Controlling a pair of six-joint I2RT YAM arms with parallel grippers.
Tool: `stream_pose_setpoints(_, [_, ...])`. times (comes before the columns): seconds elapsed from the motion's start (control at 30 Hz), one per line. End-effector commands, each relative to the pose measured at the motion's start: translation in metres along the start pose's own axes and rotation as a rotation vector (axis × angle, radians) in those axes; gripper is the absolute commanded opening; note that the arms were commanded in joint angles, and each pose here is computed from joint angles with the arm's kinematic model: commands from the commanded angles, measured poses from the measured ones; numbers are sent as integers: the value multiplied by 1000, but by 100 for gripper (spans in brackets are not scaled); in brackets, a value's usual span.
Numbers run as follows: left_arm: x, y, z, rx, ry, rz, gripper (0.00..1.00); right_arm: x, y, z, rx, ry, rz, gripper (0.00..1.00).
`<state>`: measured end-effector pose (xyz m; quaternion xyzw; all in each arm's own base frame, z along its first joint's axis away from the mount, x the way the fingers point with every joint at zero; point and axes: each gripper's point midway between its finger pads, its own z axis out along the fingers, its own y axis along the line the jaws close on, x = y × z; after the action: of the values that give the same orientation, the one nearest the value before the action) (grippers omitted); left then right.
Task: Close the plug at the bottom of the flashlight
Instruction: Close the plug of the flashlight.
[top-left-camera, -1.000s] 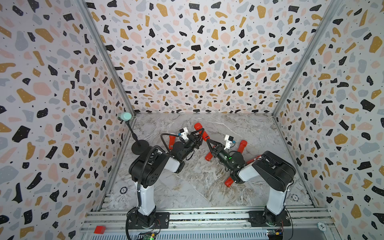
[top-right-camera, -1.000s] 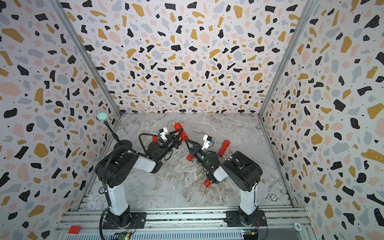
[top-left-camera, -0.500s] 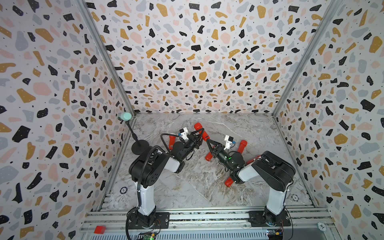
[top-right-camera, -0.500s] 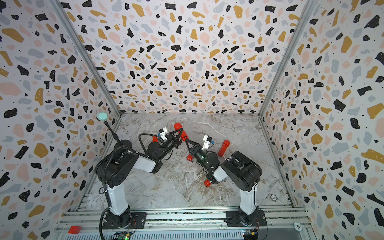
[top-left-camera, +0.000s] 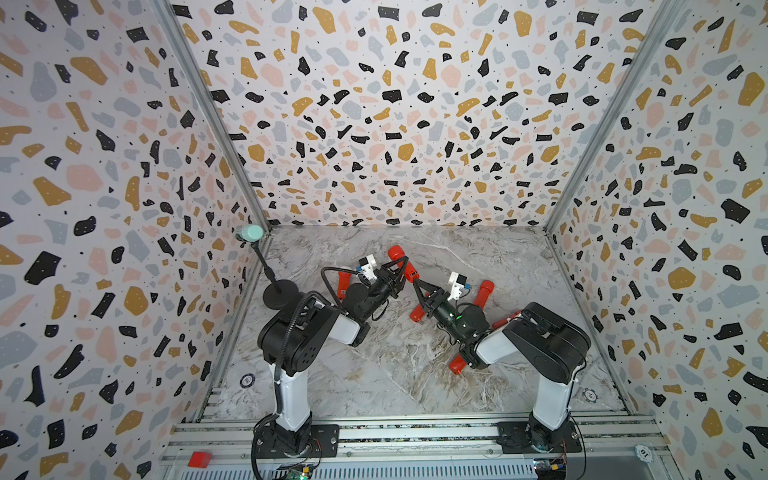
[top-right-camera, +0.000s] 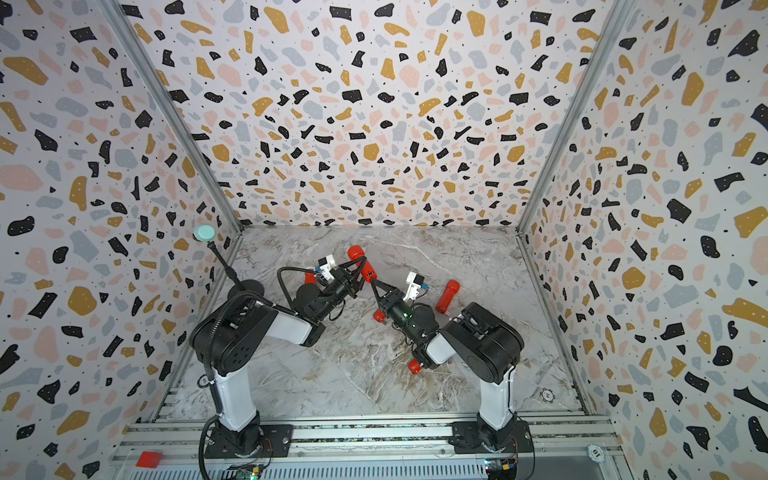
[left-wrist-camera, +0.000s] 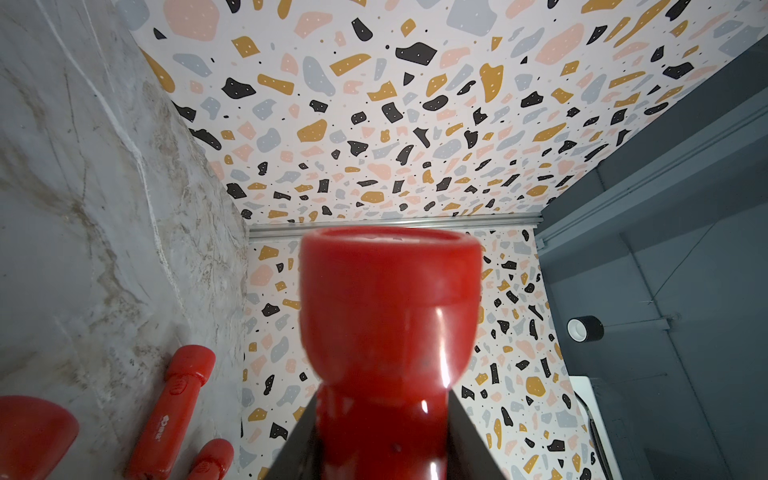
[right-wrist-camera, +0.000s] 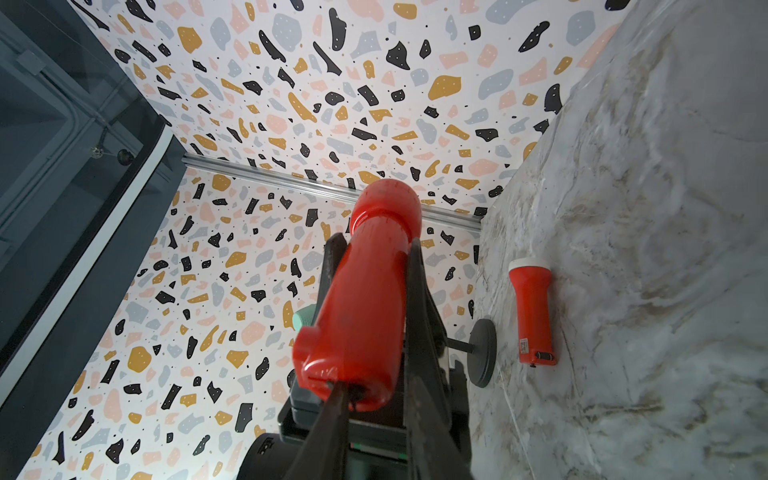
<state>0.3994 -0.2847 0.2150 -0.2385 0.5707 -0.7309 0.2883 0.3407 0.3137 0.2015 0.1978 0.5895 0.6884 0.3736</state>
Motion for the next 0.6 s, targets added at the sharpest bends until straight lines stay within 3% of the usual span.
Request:
stream_pose_setpoints(0.0, [30, -55, -2, 217, 113, 55, 0, 2, -22, -3, 87, 1, 11, 25])
stream_pose_setpoints(0.57, [24, -66, -6, 254, 93, 65, 0, 8, -39, -12, 159, 5, 15, 26])
